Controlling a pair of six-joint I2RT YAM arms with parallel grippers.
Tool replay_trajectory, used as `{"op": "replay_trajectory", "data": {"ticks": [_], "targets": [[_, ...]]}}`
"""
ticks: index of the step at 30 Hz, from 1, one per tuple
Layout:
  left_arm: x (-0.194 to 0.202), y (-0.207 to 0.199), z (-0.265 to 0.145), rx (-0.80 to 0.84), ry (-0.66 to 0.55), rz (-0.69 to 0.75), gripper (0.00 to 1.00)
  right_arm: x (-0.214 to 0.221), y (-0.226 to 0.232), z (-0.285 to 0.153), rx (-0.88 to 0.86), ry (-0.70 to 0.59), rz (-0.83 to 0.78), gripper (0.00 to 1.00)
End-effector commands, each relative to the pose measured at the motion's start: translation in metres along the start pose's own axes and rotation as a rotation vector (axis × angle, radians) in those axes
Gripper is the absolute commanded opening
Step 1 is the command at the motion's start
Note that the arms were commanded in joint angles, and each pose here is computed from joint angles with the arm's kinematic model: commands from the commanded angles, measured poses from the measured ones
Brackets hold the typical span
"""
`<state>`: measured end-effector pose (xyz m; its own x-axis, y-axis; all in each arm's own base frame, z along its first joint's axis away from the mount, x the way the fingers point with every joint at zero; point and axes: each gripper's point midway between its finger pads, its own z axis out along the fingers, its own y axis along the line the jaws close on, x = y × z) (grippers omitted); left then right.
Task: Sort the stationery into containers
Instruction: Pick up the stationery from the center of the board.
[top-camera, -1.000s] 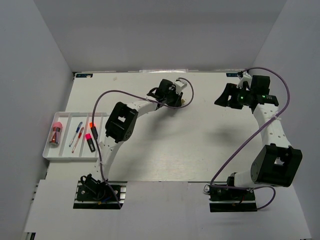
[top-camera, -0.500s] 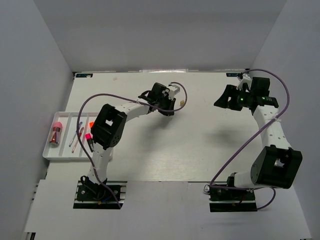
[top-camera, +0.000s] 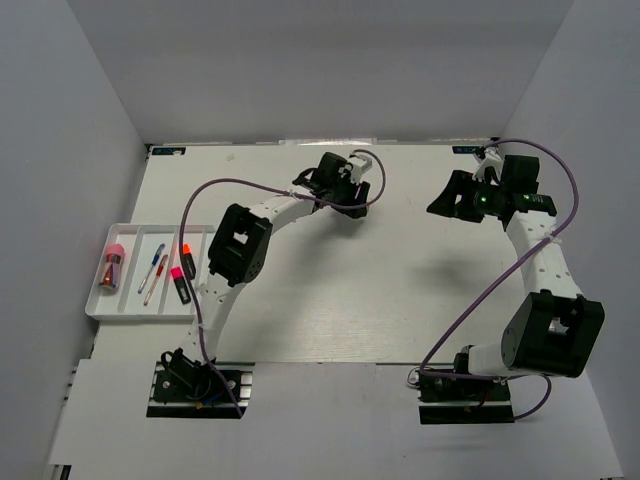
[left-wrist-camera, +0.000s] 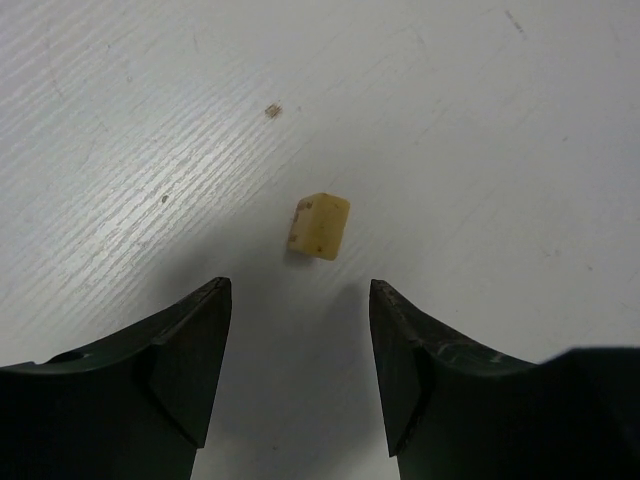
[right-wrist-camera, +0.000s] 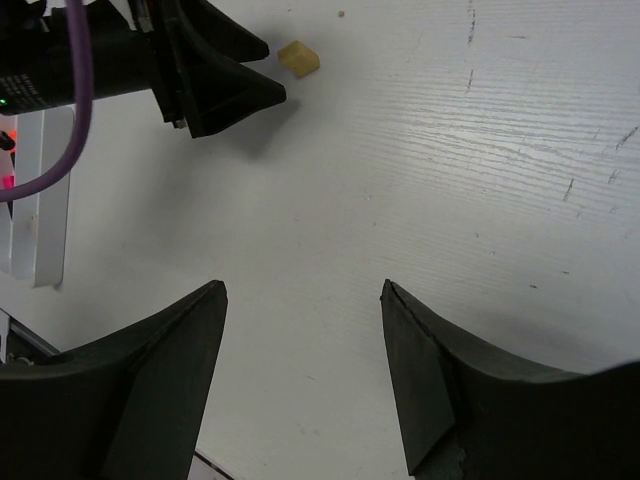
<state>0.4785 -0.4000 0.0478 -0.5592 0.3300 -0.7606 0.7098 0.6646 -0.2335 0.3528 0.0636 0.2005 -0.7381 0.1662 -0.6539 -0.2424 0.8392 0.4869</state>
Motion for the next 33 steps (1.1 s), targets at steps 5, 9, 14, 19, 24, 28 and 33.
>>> {"op": "replay_trajectory", "data": {"ticks": [5,9,14,19,24,28,33], "targets": [[-0.015,-0.006,0.008,0.003,-0.016,0.033,0.67,-0.013,0.007,-0.005,-0.028,-0.042,-0.026,0.69],[-0.013,-0.007,0.014,0.024,-0.015,0.038,0.67,-0.012,0.005,-0.004,-0.027,-0.038,-0.020,0.69],[-0.011,-0.010,0.023,0.028,-0.018,0.043,0.60,-0.013,0.005,-0.004,-0.027,-0.038,-0.020,0.69],[-0.016,-0.010,0.022,0.026,-0.040,0.047,0.43,-0.011,0.005,-0.003,-0.028,-0.034,-0.019,0.69],[-0.026,-0.015,0.021,0.050,-0.059,0.052,0.33,-0.012,0.005,-0.004,-0.024,-0.037,-0.020,0.69],[-0.036,-0.022,0.004,0.056,-0.080,0.053,0.23,-0.012,0.006,-0.006,-0.026,-0.041,-0.026,0.69],[-0.045,-0.022,-0.041,0.043,-0.105,-0.009,0.02,-0.012,0.008,-0.008,-0.025,-0.045,-0.034,0.69]]}}
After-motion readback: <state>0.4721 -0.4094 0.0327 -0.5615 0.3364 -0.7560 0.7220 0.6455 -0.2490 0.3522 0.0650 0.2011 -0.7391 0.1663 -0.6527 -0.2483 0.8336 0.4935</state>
